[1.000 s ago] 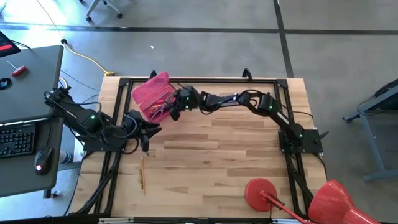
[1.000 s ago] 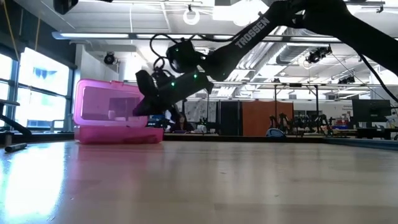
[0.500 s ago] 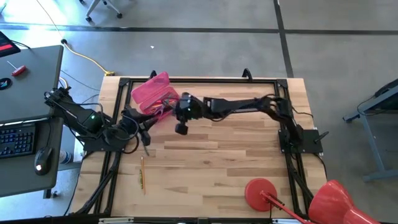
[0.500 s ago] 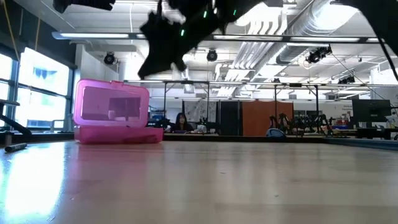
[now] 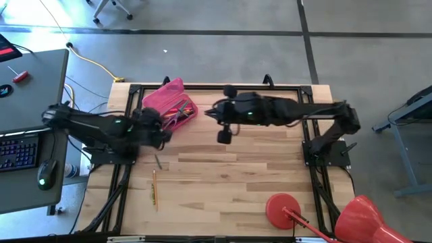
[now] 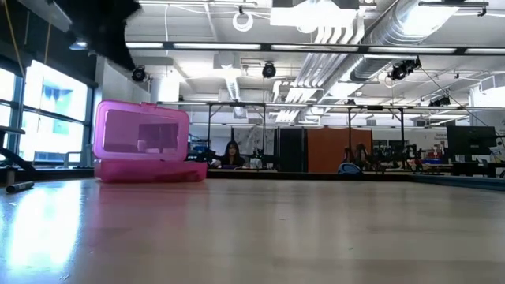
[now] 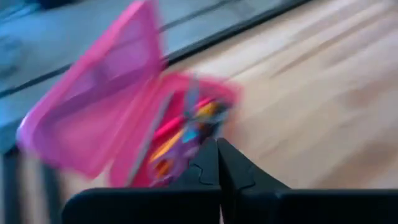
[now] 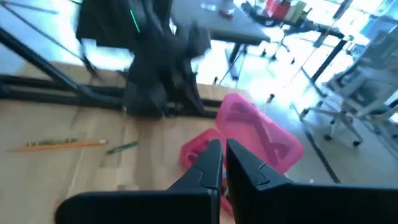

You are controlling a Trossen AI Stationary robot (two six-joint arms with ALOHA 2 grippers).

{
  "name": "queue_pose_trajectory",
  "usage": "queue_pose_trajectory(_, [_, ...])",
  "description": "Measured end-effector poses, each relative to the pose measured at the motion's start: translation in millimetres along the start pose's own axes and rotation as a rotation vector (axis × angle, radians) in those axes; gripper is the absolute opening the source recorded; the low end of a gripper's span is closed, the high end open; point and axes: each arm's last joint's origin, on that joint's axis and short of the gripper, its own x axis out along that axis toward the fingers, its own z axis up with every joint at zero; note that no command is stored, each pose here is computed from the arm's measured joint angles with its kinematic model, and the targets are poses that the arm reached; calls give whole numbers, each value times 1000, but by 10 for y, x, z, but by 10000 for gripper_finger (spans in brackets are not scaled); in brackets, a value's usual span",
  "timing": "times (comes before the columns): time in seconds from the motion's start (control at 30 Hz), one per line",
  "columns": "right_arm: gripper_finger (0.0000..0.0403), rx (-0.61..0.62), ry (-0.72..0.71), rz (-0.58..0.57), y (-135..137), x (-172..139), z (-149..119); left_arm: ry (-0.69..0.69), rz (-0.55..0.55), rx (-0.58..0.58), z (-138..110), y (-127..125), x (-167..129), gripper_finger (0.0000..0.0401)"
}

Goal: Pick & place school supplies into a supply box
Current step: Adjust the scissors

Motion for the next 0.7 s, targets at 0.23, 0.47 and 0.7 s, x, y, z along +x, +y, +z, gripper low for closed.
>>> queue_pose_trajectory(0.23, [0,-9,16,-49,3,-258,51,236,199,2,-179,-65,776,10])
queue_pose_trajectory(0.47, [0,6,133,-81,22,-263,-65,349,269,-15,-229,-90,1323,10])
queue_pose_trajectory(0.7, [0,36,204,-94,30,-260,-139,411,283,33,-311,-127,1557,12])
